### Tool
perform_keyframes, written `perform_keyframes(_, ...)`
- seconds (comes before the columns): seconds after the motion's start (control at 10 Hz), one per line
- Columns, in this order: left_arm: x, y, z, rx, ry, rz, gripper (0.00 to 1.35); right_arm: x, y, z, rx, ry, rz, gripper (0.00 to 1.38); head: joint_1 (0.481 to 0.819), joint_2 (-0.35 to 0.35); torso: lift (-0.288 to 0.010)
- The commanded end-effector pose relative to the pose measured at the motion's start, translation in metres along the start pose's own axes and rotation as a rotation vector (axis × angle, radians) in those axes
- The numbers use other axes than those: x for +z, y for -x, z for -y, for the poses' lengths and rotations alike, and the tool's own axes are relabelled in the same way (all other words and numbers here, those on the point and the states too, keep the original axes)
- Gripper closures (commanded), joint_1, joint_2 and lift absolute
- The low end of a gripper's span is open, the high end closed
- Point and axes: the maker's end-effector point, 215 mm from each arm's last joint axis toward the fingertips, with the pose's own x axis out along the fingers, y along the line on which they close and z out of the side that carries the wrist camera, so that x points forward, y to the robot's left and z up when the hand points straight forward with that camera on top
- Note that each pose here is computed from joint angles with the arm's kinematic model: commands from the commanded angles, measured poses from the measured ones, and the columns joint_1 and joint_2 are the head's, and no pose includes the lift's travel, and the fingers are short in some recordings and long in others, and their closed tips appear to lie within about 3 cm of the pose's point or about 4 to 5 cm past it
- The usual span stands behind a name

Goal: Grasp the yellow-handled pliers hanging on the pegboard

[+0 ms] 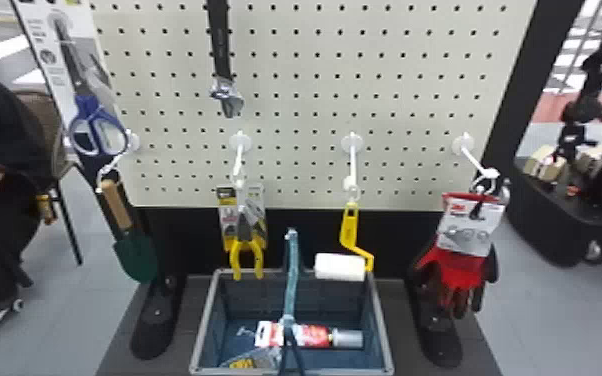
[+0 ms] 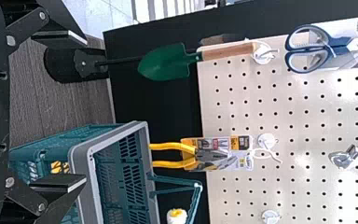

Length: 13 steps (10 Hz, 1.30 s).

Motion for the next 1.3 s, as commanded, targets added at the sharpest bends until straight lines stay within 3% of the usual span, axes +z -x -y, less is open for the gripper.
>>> perform_keyframes(0.0, -0.002, 0.001, 0.0, 0.002, 0.003, -0.004, 0.27, -0.001, 0.001, 0.0, 0.0, 0.0, -0.002, 0.27, 0.549, 0.0, -0.1)
perform_keyframes(0.6, 0.005, -0.01, -0.002, -0.014, -0.012, 0.01, 0.27, -0.001, 0.002, 0.001, 0.0, 0.0, -0.004, 0.27, 0.549, 0.0, -0.1)
perform_keyframes(0.9, 0.016, -0.046, -0.012, -0.084, -0.042, 0.053, 0.27, -0.005, 0.003, 0.001, -0.001, 0.001, -0.011, 0.27, 0.549, 0.0, -0.1)
perform_keyframes(1.2, 0.018, -0.093, -0.008, -0.169, -0.011, 0.09, 0.26, -0.005, 0.003, 0.001, -0.001, 0.001, -0.011, 0.27, 0.549, 0.0, -0.1)
